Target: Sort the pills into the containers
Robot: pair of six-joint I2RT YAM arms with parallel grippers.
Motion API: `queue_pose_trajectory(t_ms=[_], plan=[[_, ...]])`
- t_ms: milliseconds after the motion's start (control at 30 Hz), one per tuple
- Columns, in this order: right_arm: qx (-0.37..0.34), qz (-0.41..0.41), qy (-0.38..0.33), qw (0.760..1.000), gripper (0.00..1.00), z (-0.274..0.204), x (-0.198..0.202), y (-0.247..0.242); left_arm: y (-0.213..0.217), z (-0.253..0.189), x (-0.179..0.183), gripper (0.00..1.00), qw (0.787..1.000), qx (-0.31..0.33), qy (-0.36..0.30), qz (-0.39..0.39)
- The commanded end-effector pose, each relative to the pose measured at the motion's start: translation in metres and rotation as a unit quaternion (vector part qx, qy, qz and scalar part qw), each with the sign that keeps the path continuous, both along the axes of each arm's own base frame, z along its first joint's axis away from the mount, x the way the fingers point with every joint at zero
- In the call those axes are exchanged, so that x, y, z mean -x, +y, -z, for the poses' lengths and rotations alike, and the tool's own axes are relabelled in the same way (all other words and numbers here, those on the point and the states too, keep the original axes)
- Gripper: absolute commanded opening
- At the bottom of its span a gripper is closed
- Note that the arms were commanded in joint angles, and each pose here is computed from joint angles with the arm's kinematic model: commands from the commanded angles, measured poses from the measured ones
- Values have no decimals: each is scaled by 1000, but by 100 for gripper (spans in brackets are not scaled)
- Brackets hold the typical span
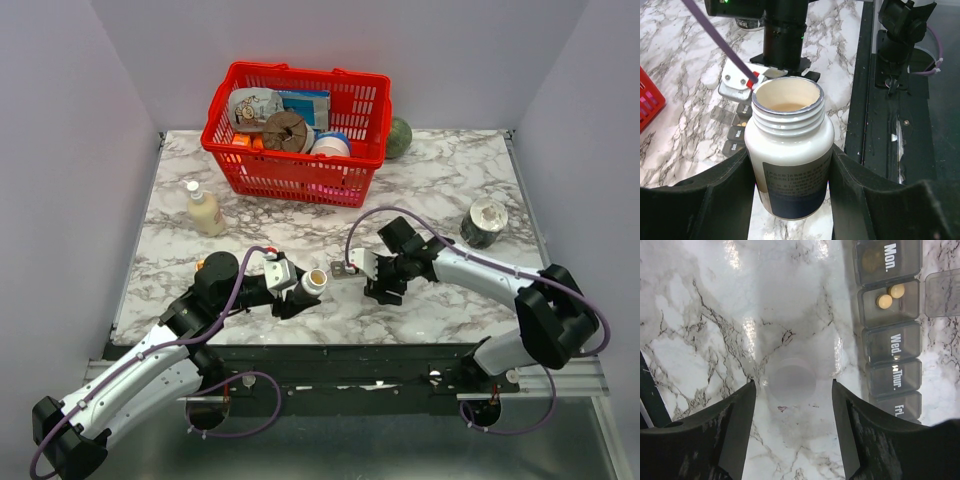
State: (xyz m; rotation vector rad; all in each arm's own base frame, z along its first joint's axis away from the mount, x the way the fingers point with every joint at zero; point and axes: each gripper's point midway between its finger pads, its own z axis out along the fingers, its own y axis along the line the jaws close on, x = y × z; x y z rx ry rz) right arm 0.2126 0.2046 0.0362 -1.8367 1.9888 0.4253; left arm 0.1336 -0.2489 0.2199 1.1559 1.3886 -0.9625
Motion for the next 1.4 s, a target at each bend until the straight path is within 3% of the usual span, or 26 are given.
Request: queue_pose_trajectory(t_ms=[0, 667, 900, 1033, 1367], plan=[[-11, -23, -11, 1000, 70, 2, 10, -8, 1, 1, -1, 0, 1000, -2, -9, -3], [1, -19, -22, 1000, 70, 26, -10, 1, 0, 2, 0, 0, 1000, -4, -7, 3], [16, -19, -17, 1000, 61, 32, -6, -6, 1, 3, 1, 0, 1000, -5, -4, 4], [27, -18, -16, 999, 51, 33, -4, -11, 1, 3, 2, 0, 1000, -5, -4, 7], [37, -13, -15, 999, 62, 29, -3, -16, -1, 3, 3, 0, 1000, -3, 0, 11]])
